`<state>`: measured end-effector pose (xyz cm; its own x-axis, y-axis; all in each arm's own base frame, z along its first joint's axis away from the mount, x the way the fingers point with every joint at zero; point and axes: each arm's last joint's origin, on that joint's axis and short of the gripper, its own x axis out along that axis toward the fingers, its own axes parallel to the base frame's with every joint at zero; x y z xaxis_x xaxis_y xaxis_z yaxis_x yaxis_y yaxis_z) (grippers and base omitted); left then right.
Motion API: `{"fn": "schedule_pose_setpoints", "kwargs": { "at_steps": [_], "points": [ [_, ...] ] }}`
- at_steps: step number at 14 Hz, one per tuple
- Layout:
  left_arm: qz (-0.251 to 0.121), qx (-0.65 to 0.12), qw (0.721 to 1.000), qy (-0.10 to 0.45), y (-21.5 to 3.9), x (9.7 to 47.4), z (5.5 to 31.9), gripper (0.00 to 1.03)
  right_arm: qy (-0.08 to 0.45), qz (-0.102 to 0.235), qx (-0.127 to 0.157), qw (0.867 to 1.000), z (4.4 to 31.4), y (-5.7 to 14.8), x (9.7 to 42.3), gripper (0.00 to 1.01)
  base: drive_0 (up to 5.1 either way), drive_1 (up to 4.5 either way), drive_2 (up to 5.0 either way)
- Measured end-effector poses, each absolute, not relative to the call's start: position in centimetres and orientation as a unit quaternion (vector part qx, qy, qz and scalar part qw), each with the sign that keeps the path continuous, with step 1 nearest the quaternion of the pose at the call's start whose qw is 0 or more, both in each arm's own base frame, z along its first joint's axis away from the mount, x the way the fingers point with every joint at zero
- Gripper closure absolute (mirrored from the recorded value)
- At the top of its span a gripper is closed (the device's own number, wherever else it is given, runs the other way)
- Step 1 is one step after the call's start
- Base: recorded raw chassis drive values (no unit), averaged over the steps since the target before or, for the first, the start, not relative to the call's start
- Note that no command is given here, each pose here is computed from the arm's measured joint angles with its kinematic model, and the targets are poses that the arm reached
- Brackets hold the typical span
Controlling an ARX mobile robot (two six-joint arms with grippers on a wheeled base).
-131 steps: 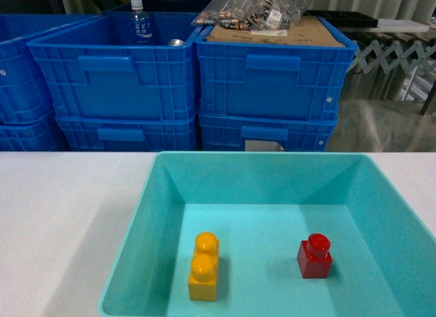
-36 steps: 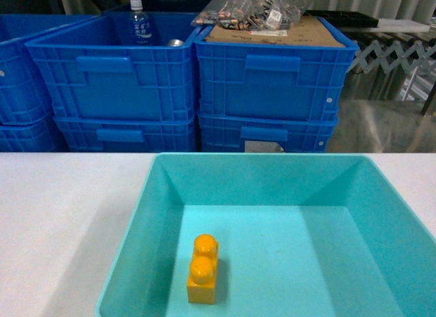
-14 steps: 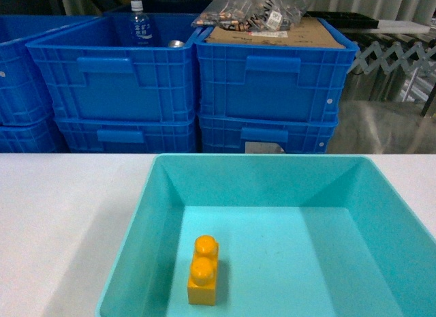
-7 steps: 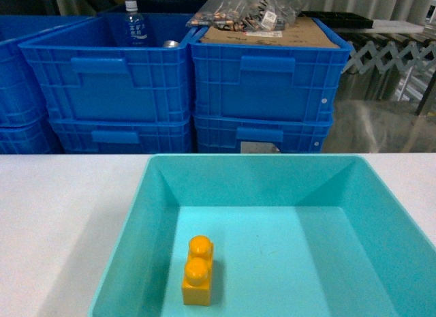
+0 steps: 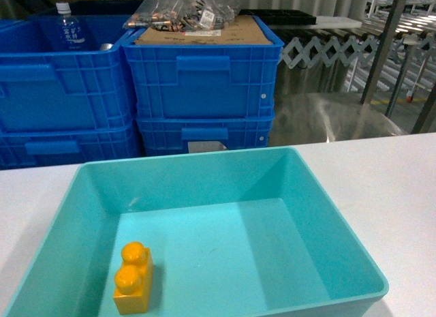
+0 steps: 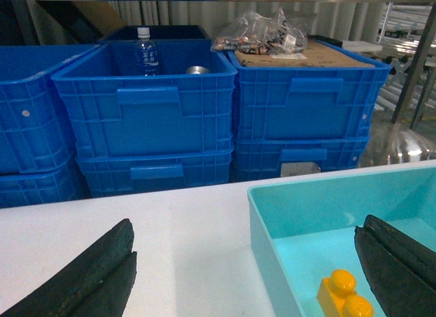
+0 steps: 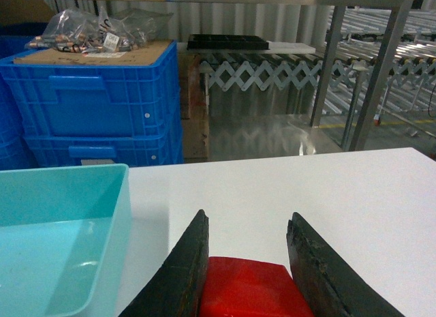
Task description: Pick red block from blue box to shelf
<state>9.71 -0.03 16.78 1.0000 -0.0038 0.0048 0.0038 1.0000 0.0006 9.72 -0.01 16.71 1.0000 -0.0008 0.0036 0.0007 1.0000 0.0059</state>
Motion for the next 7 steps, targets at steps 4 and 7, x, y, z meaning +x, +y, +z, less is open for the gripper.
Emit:
{"fn": "schedule_pose_setpoints", "kwargs": {
  "at_steps": [4, 7],
  "points": [
    [0.001, 0.000, 1.000, -0.003, 0.00, 9.71, 16.78, 0.05, -0.002, 0.000, 0.003, 1.000, 16.71, 0.00, 9.72, 0.73, 0.0, 0.00, 0.0],
    [0.000, 0.000, 1.000, -0.003, -0.01, 9.71, 16.78, 0.05, -0.002, 0.000, 0.003, 1.000, 16.71, 0.00, 9.72, 0.73, -1.8, -1.77, -1.8]
  ]
}}
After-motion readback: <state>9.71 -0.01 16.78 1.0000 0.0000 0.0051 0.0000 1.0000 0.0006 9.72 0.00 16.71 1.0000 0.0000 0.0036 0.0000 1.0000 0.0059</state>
